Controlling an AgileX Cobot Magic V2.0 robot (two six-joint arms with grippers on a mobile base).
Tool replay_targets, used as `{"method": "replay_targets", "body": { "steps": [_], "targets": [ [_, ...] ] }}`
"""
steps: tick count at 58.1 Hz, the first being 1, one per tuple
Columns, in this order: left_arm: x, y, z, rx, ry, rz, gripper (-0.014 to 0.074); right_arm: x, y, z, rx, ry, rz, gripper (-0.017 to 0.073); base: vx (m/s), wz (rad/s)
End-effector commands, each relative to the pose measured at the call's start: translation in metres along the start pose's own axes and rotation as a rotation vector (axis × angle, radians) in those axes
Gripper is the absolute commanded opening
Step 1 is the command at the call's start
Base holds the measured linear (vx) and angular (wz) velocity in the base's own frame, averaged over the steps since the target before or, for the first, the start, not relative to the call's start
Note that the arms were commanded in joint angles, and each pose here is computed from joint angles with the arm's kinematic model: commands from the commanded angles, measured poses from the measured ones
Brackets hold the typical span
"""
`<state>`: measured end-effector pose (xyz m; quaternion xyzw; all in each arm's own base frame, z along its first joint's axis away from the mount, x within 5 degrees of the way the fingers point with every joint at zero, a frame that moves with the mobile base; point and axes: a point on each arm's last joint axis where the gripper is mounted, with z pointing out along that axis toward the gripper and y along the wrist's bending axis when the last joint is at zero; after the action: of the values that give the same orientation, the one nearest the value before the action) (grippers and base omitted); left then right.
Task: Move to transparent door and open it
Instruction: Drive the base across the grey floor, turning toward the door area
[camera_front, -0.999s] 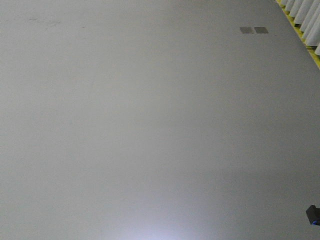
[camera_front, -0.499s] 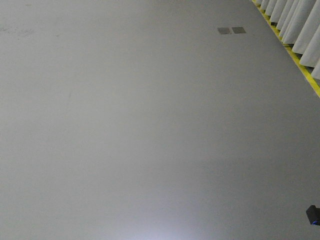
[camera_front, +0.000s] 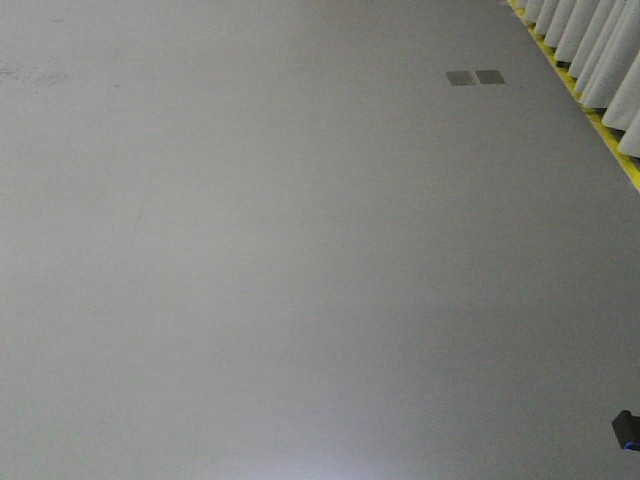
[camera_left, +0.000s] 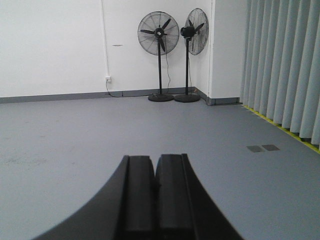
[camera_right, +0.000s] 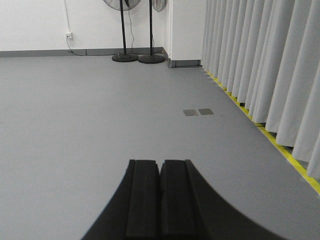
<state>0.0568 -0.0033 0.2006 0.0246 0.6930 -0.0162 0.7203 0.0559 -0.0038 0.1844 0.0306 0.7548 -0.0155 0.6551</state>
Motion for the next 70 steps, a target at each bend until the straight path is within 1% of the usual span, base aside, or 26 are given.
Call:
{"method": "replay_targets", "body": {
  "steps": [1,38,70],
  "targets": [
    [-0.0034,-0.0001,-0.0009,0.001,-0.084,-0.009,-0.0006,-0.0066,0.0000,-0.0011,0.001,-0.089,-0.011,-0.0009,0.30,0.07],
    [-0.0034,-0.0001,-0.0009,0.001,-0.084,-0.009,-0.0006,-0.0066,0.0000,-0.0011,0.001,-0.089,-0.011,-0.0009,0.35,0.09],
    [-0.0034,-0.0001,-0.0009,0.001,-0.084,-0.009,-0.0006,-0.0069,0.0001,-0.0011,0.001,-0.092,-0.011,-0.0009,0.40,0.00]
  ]
}}
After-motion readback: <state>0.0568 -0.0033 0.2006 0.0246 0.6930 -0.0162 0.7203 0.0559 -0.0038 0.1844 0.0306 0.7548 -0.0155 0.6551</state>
